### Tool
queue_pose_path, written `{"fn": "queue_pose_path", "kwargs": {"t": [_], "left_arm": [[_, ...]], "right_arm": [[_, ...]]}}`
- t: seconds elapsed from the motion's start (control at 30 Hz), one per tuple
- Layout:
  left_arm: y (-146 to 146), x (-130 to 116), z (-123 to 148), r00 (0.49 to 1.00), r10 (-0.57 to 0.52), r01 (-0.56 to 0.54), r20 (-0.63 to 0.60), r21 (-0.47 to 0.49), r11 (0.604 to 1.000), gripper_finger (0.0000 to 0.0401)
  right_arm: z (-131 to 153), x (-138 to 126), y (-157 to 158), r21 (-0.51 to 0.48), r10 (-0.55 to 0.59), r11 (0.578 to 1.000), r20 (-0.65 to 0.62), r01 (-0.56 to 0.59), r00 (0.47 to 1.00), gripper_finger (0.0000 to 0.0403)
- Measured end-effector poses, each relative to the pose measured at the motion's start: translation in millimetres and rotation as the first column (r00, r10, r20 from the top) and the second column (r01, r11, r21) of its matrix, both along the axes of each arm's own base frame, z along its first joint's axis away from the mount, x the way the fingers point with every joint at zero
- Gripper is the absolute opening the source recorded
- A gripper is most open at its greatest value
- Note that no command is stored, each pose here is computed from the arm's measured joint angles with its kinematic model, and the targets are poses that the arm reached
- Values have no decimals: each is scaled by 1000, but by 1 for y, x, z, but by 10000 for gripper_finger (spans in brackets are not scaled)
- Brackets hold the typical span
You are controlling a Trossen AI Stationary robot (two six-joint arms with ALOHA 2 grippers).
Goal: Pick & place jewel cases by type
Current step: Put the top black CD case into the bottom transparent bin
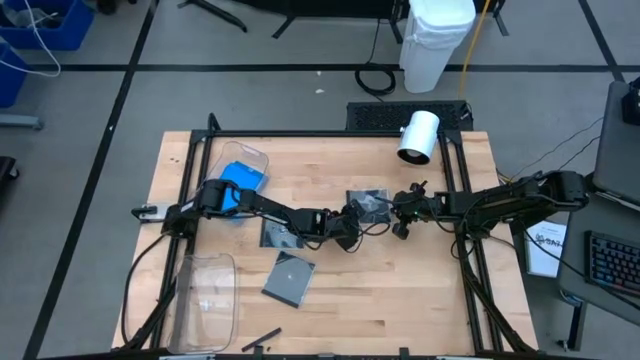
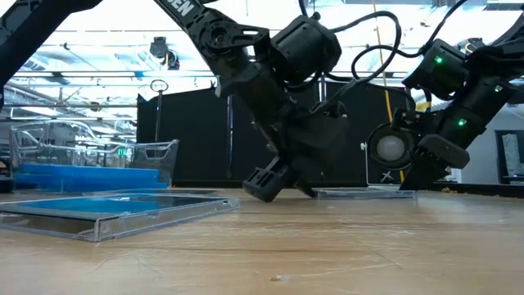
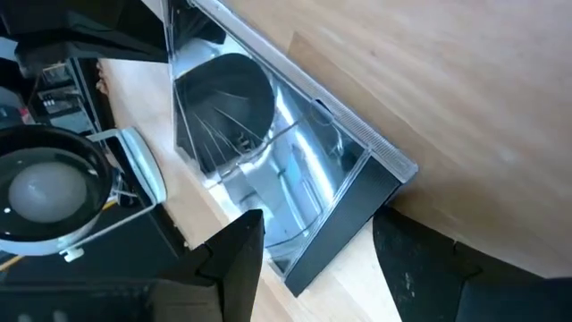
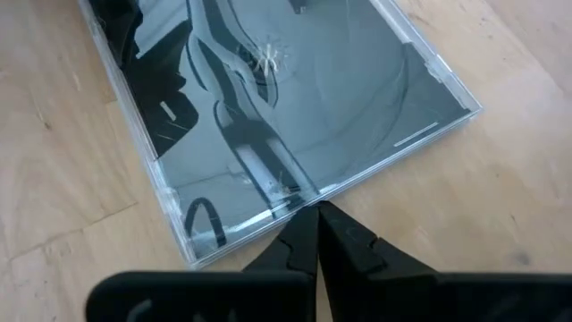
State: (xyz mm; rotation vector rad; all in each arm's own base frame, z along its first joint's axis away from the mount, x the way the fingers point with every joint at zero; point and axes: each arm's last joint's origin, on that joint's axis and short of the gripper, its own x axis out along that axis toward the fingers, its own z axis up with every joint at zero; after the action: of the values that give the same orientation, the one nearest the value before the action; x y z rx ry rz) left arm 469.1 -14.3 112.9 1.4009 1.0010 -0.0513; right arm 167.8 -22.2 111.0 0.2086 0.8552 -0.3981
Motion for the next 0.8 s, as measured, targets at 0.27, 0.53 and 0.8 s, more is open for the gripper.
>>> {"fn": "queue_pose_path", "kwargs": {"t": [0.27,0.53,0.8], "left_arm": [[-4,-1,7,1000,-30,30,11,-10,1000,211],[-6,-2,8,999,-32,32,12,-35,999,211],[-8,-2,10,999,-37,38,-9,24,999,211]], "right_arm": [[0,0,0,2,3,1000,5,-3,1000,4],[1,1,0,2,5,1000,16,-5,1000,4],[1,2,0,-1,13,1000,22,-13,1000,4]]}}
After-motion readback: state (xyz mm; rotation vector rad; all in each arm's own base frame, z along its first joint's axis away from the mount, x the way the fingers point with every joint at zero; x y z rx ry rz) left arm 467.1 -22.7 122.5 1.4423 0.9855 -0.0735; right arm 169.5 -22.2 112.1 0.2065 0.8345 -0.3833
